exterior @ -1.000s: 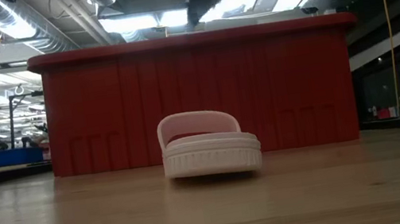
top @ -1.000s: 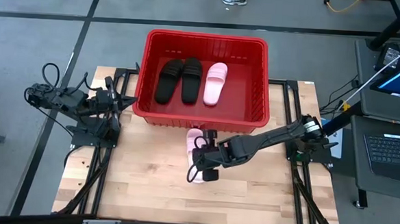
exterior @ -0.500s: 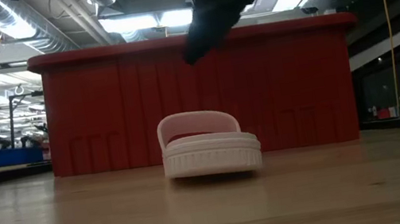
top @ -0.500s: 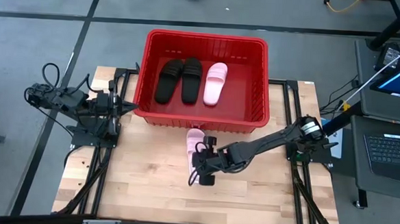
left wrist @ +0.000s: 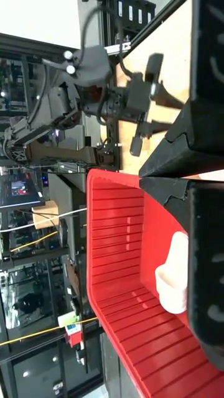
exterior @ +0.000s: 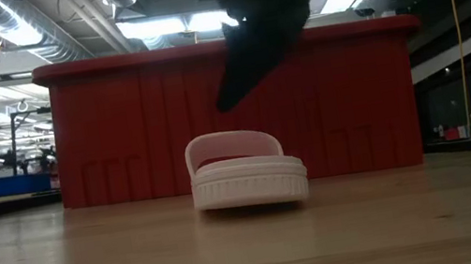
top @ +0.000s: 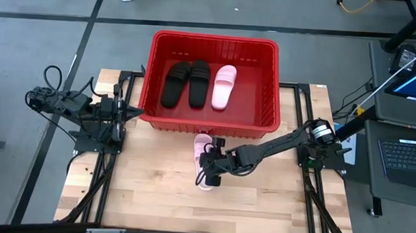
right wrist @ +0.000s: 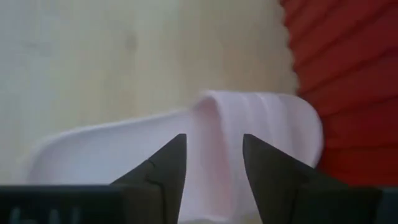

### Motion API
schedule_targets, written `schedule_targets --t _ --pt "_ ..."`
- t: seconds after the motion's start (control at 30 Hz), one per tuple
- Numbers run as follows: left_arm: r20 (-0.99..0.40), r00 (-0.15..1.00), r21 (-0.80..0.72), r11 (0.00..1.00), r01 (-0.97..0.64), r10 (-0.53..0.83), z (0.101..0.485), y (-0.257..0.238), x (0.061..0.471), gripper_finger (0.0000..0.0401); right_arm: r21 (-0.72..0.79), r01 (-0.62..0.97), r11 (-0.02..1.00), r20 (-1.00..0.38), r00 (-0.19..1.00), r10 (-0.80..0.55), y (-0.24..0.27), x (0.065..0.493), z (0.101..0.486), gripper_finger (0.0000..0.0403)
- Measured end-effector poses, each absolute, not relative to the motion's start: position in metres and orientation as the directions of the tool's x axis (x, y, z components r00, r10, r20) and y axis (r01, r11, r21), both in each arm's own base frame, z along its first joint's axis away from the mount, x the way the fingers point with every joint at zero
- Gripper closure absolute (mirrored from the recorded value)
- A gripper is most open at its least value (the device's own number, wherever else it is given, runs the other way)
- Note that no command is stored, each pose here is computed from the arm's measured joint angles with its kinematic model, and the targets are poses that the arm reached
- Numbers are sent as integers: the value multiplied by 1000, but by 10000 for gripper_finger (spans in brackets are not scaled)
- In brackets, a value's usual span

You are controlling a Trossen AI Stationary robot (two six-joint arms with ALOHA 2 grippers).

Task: Pick and place slides into bin
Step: Put the pink slipper into the red bin

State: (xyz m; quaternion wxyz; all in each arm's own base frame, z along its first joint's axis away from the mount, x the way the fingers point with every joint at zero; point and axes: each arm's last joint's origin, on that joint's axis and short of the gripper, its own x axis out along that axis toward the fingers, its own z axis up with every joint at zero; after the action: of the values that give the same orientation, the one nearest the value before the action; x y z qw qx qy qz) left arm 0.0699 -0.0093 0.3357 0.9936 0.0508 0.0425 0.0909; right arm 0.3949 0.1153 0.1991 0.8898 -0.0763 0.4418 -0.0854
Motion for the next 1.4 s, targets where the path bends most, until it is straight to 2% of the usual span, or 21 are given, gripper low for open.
schedule_targets --t 0.17,0.6,0.9,1.4 --pt "-75 980 109 978 -177 185 336 -9 70 399 -266 125 956 -771 568 -289 103 392 189 240" --pt "-76 984 107 982 -155 164 336 -10 70 399 -253 126 959 -738 616 -275 104 397 182 240" --pt "-76 984 107 982 -155 164 336 -10 70 399 -270 115 956 -759 585 -285 104 400 165 240" --pt "-77 984 108 982 -155 164 336 -10 70 399 -313 151 938 -752 564 -341 98 401 160 241"
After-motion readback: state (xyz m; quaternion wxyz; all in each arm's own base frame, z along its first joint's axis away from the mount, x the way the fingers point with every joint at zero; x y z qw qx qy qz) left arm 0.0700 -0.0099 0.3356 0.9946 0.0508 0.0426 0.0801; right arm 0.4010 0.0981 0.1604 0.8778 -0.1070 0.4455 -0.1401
